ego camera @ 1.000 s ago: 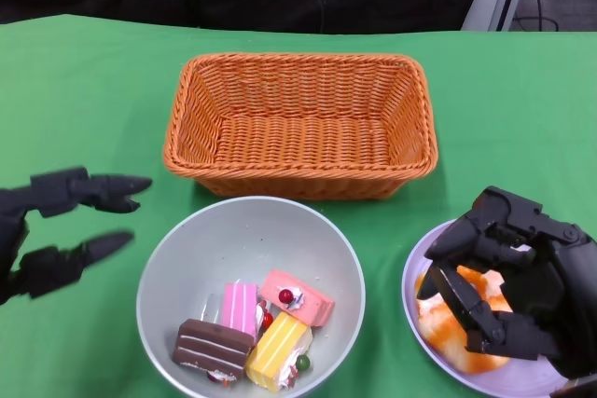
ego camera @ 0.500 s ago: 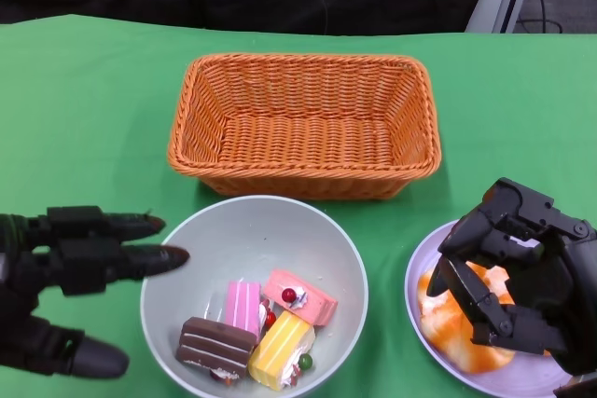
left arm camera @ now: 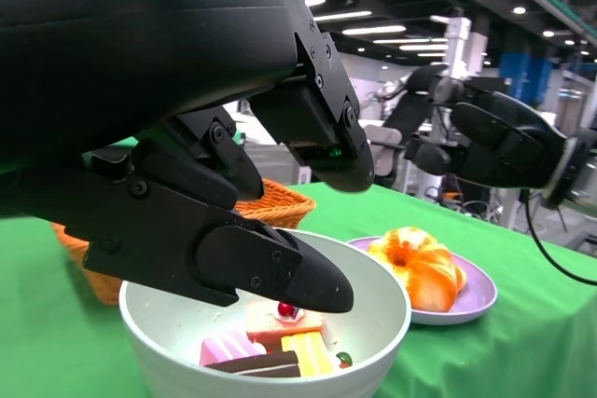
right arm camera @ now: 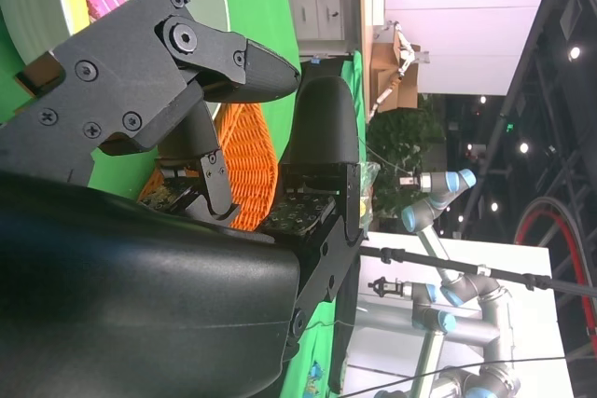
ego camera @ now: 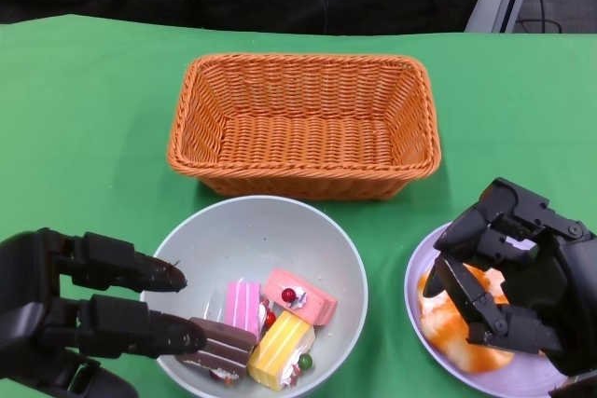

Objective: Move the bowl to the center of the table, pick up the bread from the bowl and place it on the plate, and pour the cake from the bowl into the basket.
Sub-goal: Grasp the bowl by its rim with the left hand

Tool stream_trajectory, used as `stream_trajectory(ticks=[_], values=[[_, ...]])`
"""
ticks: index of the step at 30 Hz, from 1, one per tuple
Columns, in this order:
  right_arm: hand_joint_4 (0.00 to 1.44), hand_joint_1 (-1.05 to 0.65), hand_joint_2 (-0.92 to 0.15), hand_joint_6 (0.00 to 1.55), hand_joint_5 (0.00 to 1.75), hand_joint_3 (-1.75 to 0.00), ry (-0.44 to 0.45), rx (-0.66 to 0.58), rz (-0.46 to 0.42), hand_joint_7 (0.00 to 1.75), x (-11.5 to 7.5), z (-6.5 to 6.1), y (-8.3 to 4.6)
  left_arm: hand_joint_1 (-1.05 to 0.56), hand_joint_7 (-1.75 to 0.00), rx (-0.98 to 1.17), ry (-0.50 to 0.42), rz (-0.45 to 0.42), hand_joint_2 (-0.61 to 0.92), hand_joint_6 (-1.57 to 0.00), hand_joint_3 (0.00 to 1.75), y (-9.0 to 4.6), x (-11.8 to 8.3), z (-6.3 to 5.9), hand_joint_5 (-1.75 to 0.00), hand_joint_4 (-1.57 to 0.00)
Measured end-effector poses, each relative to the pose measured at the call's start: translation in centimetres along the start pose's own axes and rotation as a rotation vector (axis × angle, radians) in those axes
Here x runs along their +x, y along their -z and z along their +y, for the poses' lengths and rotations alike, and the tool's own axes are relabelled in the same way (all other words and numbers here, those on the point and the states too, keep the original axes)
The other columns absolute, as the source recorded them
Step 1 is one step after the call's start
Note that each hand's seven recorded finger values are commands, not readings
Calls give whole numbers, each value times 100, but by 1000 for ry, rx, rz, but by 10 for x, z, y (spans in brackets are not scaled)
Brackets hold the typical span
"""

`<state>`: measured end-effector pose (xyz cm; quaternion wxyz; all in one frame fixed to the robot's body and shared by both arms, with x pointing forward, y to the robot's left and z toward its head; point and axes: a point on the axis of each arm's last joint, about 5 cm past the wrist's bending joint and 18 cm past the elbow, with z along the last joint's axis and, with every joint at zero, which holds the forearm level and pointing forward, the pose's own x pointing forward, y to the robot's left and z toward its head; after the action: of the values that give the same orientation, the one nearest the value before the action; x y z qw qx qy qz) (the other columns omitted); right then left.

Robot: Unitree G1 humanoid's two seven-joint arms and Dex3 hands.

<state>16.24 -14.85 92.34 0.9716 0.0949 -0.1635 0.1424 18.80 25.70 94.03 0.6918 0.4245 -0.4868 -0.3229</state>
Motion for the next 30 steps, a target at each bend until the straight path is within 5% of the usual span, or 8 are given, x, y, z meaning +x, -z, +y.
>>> stream_trajectory(ticks=[30], values=[[69, -22, -48, 68, 152, -94, -14, -8, 5, 130, -4, 10, -3, -64, -2, 151, 309, 112, 92, -103, 4, -19, 42, -4, -11, -104]])
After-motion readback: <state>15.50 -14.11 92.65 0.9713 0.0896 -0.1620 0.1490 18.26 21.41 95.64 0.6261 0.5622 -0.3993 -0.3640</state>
